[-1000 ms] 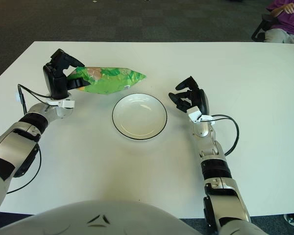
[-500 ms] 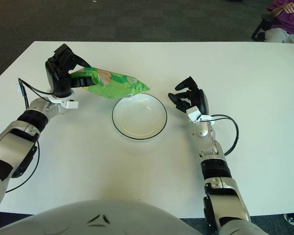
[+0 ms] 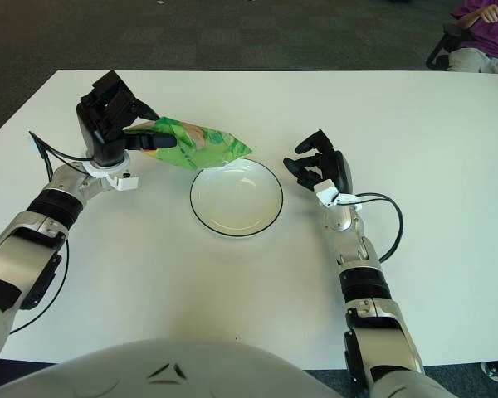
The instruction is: Put the snack into the plate.
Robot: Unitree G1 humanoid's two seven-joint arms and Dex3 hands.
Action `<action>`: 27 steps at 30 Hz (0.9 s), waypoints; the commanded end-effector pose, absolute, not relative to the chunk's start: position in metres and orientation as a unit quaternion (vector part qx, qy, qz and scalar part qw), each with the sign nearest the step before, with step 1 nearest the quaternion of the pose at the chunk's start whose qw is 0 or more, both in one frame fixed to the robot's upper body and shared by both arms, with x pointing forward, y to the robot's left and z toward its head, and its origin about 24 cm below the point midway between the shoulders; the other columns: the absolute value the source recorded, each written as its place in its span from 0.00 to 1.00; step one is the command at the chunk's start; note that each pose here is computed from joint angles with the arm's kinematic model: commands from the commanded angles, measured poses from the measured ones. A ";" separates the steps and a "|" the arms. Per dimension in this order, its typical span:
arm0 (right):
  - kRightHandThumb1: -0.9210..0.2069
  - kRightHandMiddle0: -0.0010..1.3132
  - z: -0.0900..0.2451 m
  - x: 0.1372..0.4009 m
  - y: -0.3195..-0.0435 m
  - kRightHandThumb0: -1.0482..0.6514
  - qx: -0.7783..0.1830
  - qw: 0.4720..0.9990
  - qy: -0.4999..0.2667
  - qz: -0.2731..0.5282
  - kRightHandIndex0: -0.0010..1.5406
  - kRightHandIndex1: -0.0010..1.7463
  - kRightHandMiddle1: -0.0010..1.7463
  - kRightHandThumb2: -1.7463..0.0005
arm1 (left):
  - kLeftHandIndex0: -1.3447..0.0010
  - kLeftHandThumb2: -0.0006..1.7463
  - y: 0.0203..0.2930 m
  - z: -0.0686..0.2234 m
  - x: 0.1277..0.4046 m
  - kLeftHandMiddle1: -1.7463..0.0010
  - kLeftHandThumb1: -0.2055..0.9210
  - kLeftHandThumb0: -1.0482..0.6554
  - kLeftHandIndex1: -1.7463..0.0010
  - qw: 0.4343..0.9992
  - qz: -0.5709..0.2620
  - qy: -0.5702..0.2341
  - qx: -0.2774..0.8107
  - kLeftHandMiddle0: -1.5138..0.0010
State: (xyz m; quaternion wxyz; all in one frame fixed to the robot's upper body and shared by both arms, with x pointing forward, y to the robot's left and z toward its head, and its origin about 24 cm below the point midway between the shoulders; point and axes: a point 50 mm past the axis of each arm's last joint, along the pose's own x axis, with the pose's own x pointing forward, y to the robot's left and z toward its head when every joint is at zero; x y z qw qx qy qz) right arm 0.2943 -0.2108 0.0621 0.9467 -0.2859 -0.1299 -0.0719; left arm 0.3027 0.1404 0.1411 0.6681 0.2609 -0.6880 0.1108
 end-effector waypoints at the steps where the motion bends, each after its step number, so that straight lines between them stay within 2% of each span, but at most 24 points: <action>1: 0.00 0.25 0.065 0.296 -0.214 0.41 -0.293 0.944 -0.135 -0.075 0.65 0.24 0.91 0.77 | 0.42 0.09 0.145 0.141 0.298 0.00 1.00 0.56 0.00 0.669 0.100 -0.692 0.251 0.33; 11: 0.00 0.25 0.065 0.296 -0.214 0.41 -0.295 0.943 -0.134 -0.075 0.65 0.24 0.91 0.77 | 0.43 0.14 0.152 0.129 0.289 0.00 1.00 0.55 0.00 0.672 0.065 -0.687 0.268 0.36; 12: 0.00 0.25 0.065 0.296 -0.214 0.41 -0.295 0.943 -0.134 -0.075 0.65 0.24 0.91 0.77 | 0.45 0.14 0.154 0.126 0.287 0.00 1.00 0.55 0.00 0.671 0.066 -0.684 0.279 0.37; 14: 0.00 0.25 0.065 0.296 -0.214 0.41 -0.295 0.943 -0.134 -0.075 0.65 0.24 0.91 0.77 | 0.59 0.19 0.158 0.119 0.284 0.00 0.99 0.48 0.04 0.670 0.063 -0.678 0.297 0.49; 15: 0.00 0.25 0.065 0.297 -0.214 0.41 -0.295 0.943 -0.133 -0.075 0.65 0.24 0.91 0.77 | 0.64 0.20 0.159 0.116 0.283 0.04 0.98 0.53 0.11 0.671 0.061 -0.674 0.303 0.56; 18: 0.00 0.25 0.065 0.296 -0.214 0.41 -0.295 0.943 -0.133 -0.075 0.65 0.24 0.91 0.77 | 0.71 0.19 0.165 0.105 0.278 0.12 0.99 0.58 0.17 0.683 0.037 -0.657 0.317 0.64; 21: 0.00 0.25 0.065 0.296 -0.214 0.41 -0.295 0.943 -0.133 -0.075 0.65 0.24 0.92 0.77 | 0.76 0.19 0.167 0.099 0.277 0.13 1.00 0.60 0.18 0.693 0.026 -0.643 0.323 0.69; 27: 0.00 0.25 0.065 0.297 -0.214 0.41 -0.296 0.943 -0.132 -0.074 0.65 0.25 0.92 0.77 | 0.76 0.19 0.168 0.099 0.277 0.11 1.00 0.61 0.20 0.694 0.033 -0.636 0.337 0.73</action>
